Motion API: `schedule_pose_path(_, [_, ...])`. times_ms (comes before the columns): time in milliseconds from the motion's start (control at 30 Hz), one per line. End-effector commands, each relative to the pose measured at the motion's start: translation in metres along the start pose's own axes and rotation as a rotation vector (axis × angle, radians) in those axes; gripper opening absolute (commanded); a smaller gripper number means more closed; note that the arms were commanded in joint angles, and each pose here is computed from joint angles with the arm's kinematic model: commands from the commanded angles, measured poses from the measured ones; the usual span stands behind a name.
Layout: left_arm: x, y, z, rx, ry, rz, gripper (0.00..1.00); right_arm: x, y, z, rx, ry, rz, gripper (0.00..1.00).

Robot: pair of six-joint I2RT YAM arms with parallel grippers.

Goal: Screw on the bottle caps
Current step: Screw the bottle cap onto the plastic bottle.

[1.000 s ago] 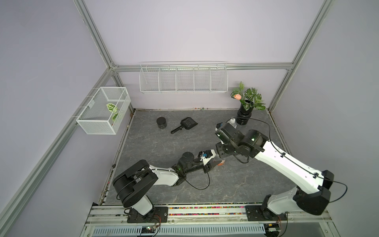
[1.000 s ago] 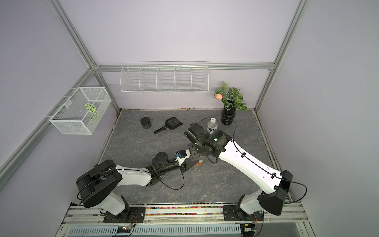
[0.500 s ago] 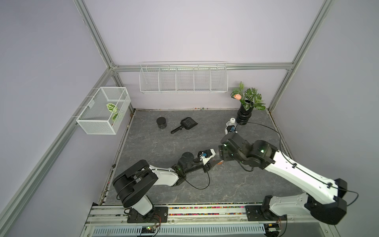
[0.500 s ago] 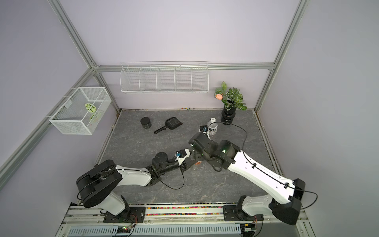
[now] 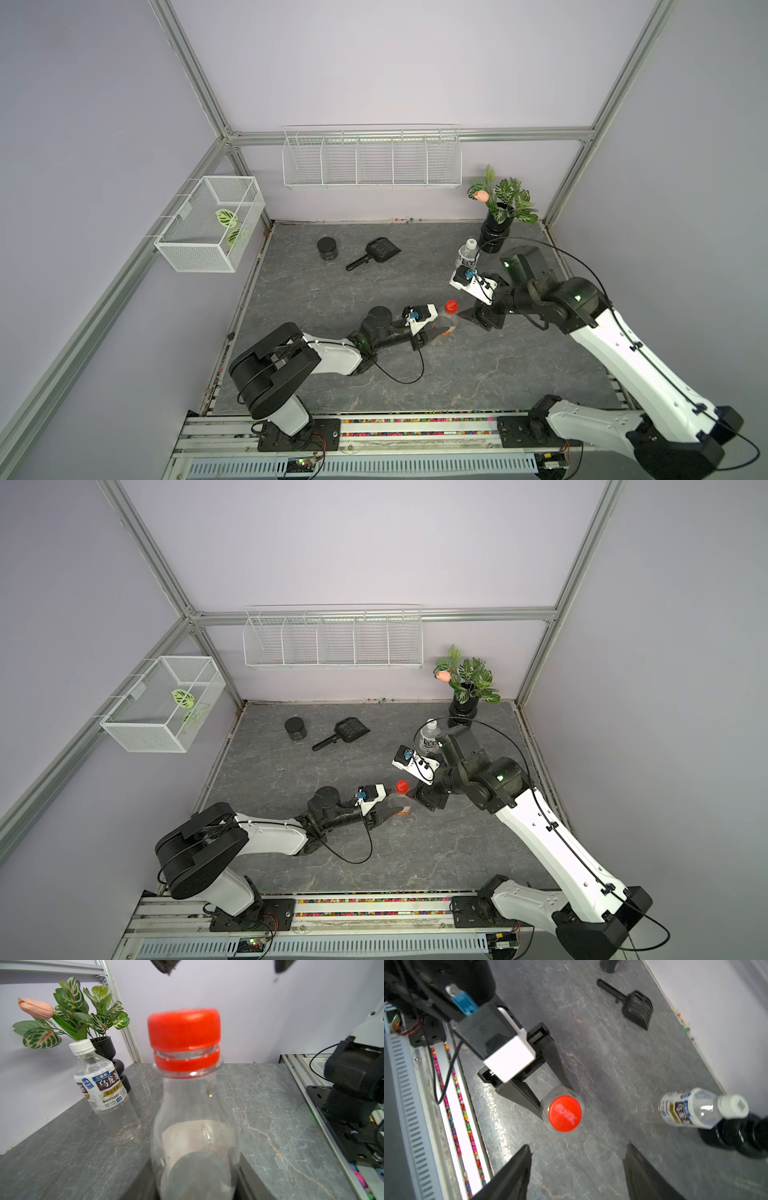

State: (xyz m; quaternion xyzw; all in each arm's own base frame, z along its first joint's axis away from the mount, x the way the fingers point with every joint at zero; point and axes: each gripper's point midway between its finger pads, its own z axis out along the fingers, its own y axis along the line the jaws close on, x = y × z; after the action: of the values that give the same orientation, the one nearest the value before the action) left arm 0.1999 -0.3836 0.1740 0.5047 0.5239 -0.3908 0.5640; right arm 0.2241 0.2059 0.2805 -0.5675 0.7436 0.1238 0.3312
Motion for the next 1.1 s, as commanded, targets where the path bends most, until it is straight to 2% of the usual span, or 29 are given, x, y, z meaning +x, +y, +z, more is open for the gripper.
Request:
schedule_pose_path(0, [0.032,-0.015,0.001,0.090,0.105,-0.062,0.49,-0.002,0.018,0.006,-0.182,0.022,-0.156,0.68])
schedule_pose_path(133, [0.033,-0.016,0.002,0.099,0.108,-0.063,0.49,-0.004,0.025,0.013,-0.273,0.036,-0.169,0.65])
schedule_pose_path(267, [0.033,-0.015,0.001,0.096,0.114,-0.060,0.48,-0.006,0.024,0.021,-0.294,0.033,-0.168,0.62])
schedule_pose_path(400, [0.034,-0.015,0.001,0.098,0.120,-0.063,0.48,-0.007,0.024,0.025,-0.302,0.027,-0.170,0.53])
schedule_pose_path(567, [0.035,-0.015,0.001,0.101,0.124,-0.066,0.49,-0.001,0.023,0.028,-0.300,0.054,-0.164,0.38])
schedule_pose_path(667, [0.033,-0.016,0.002,0.106,0.120,-0.065,0.49,0.003,0.023,0.030,-0.293,0.067,-0.161,0.33])
schedule_pose_path(767, [0.033,-0.016,0.002,0.113,0.121,-0.067,0.49,0.008,0.022,0.031,-0.275,0.080,-0.165,0.33])
schedule_pose_path(967, [0.034,-0.019,0.003,0.127,0.123,-0.071,0.48,0.009,0.022,0.028,-0.252,0.073,-0.176,0.45])
schedule_pose_path(1067, [0.034,-0.018,0.003,0.126,0.123,-0.071,0.48,0.011,0.023,0.027,-0.250,0.082,-0.180,0.45])
